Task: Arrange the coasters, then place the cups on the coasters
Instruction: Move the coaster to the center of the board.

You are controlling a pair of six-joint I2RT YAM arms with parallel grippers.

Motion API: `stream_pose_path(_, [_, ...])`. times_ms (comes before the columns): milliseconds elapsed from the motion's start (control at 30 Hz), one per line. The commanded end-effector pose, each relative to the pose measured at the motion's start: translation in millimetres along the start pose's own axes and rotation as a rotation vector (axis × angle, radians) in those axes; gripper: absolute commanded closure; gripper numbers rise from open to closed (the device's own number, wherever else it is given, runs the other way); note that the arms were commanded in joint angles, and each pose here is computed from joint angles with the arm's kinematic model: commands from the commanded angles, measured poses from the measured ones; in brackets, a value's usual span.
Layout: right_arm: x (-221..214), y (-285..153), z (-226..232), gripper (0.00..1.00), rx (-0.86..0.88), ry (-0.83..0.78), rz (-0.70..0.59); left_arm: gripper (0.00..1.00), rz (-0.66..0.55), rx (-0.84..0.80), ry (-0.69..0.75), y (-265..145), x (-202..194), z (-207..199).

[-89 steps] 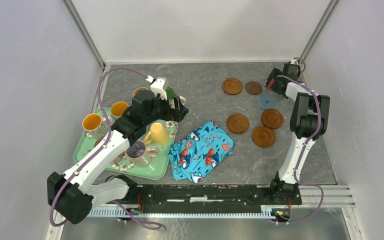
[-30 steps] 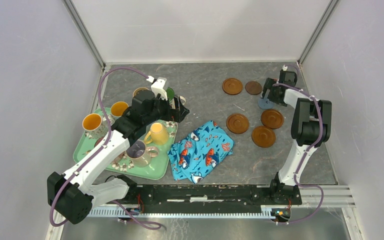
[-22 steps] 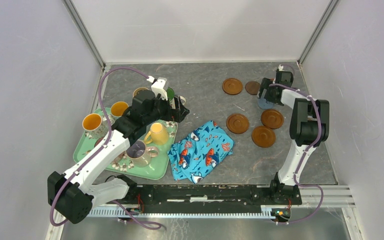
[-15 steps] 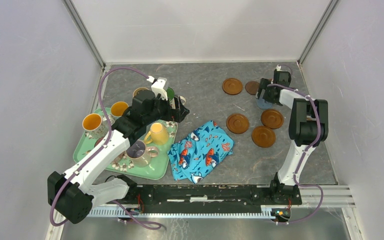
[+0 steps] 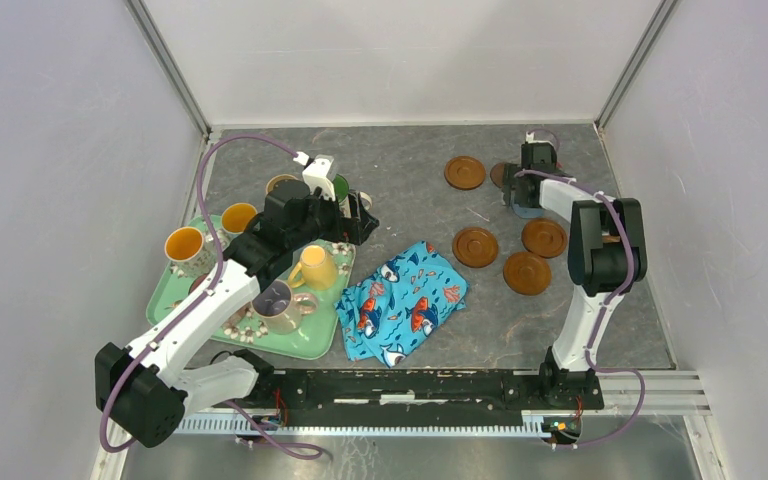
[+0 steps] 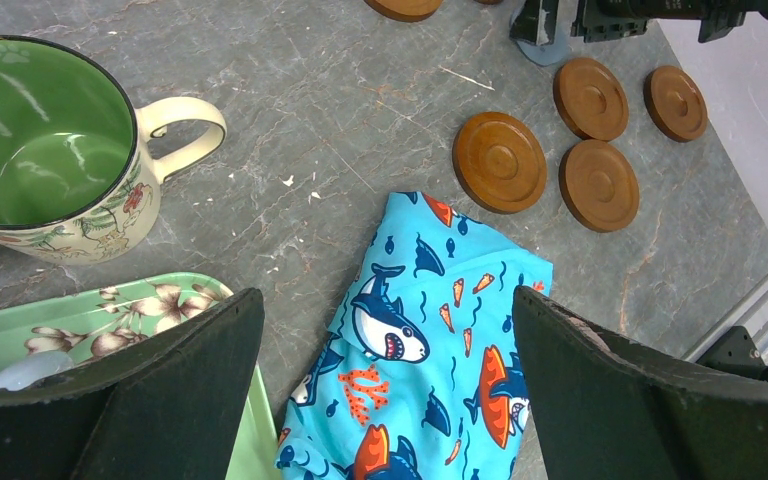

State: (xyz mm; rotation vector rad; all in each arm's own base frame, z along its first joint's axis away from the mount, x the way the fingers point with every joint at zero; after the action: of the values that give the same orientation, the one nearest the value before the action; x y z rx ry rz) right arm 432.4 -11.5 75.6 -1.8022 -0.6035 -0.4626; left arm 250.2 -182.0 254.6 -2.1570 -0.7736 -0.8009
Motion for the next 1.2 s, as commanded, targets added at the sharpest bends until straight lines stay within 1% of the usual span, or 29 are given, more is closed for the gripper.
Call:
stream_pose_path(0, [7, -13, -10, 0.02, -0.05, -0.024, -0.031, 0.0, -0.013, -0.027, 0.055, 1, 5, -3])
stream_pose_path(100, [8, -15, -10, 0.02, -0.056, -0.024, -0.044, 0.0, -0.013, -0.025, 0.055, 1, 5, -2])
stream_pose_path(200, [5, -12, -10, 0.02, -0.065, -0.034, -0.014, 0.0, -0.014, -0.027, 0.055, 1, 5, -3])
stream_pose_path(433, [2, -8, -17, 0.02, -0.108, -0.028, 0.009, 0.0, -0.012, -0.025, 0.055, 1, 5, -2])
stream_pose_path(667, [12, -2, -28, 0.02, -0.118, 0.007, 0.013, 0.0, -0.015, -0.024, 0.055, 1, 6, -2])
stream_pose_path(733, [11, 2, -43, 0.02, -0.132, 0.034, 0.02, 0.0, -0.013, -0.027, 0.055, 1, 5, -3])
stream_pose_path(967, [13, 10, -55, 0.02, -0.122, 0.079, 0.028, 0.0, -0.013, -0.026, 0.055, 1, 5, -2])
stream_pose_path(1067, [13, 6, -55, 0.02, -0.119, 0.083, 0.018, 0.0, -0.012, -0.023, 0.055, 2, 5, -2])
stream_pose_path(1167, [19, -3, -54, 0.02, -0.104, 0.09, -0.021, 0.0, -0.009, -0.023, 0.054, 3, 5, -2])
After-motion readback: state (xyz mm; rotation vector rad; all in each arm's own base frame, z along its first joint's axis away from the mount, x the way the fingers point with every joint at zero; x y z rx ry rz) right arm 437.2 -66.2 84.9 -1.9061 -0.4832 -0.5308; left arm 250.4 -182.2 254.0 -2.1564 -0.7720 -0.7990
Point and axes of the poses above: each gripper's point midway between its finger pads, its own y axis out along the fingers, its own z axis along the line the jaws close on, x = y × z, the point moved 6 cm from there along -y, back along the fingers, and after that the axes turned 15 degrees about -y, right-handed, at the moved point
